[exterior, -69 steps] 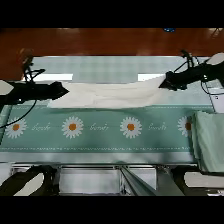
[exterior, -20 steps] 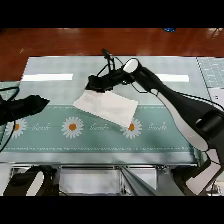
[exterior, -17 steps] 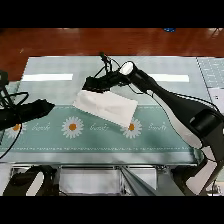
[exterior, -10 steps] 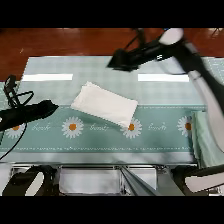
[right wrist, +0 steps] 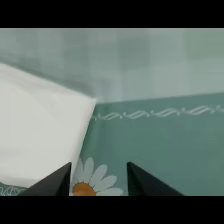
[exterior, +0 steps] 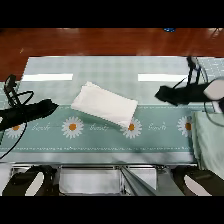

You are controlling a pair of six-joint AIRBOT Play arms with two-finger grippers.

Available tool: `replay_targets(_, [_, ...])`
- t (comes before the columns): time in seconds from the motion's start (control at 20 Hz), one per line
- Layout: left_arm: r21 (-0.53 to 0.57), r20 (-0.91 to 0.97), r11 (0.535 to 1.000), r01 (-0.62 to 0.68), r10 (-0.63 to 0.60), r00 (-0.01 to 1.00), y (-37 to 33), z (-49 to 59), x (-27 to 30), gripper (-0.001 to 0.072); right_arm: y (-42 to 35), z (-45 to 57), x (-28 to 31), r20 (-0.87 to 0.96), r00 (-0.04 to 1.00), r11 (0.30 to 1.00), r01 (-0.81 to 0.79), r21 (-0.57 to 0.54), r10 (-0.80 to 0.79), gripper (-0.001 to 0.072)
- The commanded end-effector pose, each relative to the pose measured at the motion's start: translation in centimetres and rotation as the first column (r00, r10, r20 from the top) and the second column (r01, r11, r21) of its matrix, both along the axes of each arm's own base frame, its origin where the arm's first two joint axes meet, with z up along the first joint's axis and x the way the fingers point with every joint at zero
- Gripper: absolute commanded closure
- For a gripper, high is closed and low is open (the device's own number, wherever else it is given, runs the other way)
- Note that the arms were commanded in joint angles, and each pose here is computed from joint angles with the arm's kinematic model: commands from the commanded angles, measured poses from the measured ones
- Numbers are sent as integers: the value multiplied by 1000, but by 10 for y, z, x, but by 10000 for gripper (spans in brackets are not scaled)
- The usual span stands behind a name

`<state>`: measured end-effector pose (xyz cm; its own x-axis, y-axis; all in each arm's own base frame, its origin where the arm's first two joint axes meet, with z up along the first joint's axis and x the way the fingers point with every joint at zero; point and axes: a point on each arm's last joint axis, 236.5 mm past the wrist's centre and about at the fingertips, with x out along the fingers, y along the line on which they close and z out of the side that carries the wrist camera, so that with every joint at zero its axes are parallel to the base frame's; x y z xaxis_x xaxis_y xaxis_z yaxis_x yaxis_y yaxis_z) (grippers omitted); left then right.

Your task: Fold the shirts.

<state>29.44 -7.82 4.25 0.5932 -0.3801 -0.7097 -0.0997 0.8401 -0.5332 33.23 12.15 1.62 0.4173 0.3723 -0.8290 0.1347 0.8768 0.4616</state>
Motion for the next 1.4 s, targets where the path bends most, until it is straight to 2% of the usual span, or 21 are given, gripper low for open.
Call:
replay_targets(0.0, [0, 0, 1000, -1, 1, 1000, 0, 0, 0, 693, 30, -60, -23, -76, 993, 984, 102, 148, -91, 304])
replay_targets(0.4, [-5, -3, 1000, -6, 6, 1000, 0, 0, 0, 693, 107, -100, -11, -220, 972, 905, 22, 425, 80, 304])
replay_targets(0.65, [-12, -3, 1000, -7, 6, 1000, -1, 0, 0, 693, 149, -113, -1, -266, 941, 882, -66, 466, 211, 305])
replay_targets(0.85, [-12, -3, 1000, -7, 7, 1000, -1, 0, 0, 693, 197, -88, 14, -197, 908, 828, -226, 514, 370, 322])
replay_targets(0.9, [-13, -3, 1000, -7, 7, 1000, -1, 0, 0, 693, 208, -72, 22, -151, 901, 809, -277, 519, 406, 404])
replay_targets(0.95, [-13, -3, 1000, -7, 7, 1000, -1, 0, 0, 693, 215, -58, 32, -97, 901, 798, -319, 511, 422, 670])
replay_targets(1.1, [-12, -3, 1000, -6, 6, 1000, -1, 0, 0, 693, 230, -11, 60, 23, 903, 770, -379, 513, 430, 670])
replay_targets(1.35, [-12, -3, 1000, -6, 6, 1000, -1, 0, 0, 693, 221, 75, 108, 172, 886, 804, -464, 373, 432, 670])
